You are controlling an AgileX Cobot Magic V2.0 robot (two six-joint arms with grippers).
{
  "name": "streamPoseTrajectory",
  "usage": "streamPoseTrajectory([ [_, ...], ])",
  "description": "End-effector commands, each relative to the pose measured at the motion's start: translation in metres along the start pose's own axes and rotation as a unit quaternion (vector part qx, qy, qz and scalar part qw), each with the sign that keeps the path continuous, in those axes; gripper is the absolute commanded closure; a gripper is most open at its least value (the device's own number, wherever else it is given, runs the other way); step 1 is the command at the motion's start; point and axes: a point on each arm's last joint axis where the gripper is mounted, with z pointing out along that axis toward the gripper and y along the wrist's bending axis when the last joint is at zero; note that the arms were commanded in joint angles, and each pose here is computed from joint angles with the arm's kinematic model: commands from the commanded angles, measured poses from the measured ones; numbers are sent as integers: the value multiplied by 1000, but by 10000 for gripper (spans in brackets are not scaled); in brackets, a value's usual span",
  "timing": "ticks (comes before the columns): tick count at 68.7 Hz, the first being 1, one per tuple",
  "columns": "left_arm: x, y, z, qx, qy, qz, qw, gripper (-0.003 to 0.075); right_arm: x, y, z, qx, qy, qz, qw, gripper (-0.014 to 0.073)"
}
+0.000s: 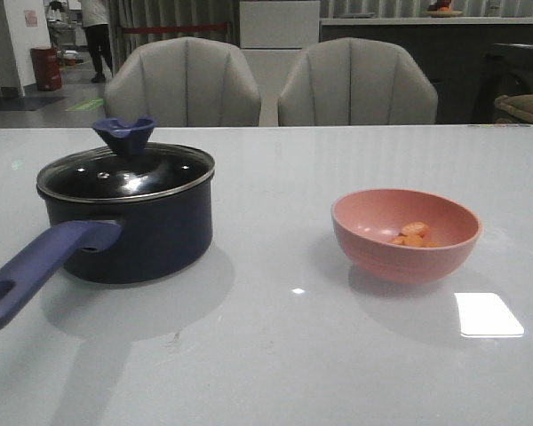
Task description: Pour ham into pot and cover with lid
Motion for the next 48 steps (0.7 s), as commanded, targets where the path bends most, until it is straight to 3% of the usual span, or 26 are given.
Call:
streamPoseTrajectory([
  [1,-2,0,-1,-1,-42,-8,999,589,-10,0,-2,-3,-49,-2,999,448],
  [48,-6,0,-1,0,-64,-9,998,589,-10,0,-2,-3,-49,-2,999,448],
])
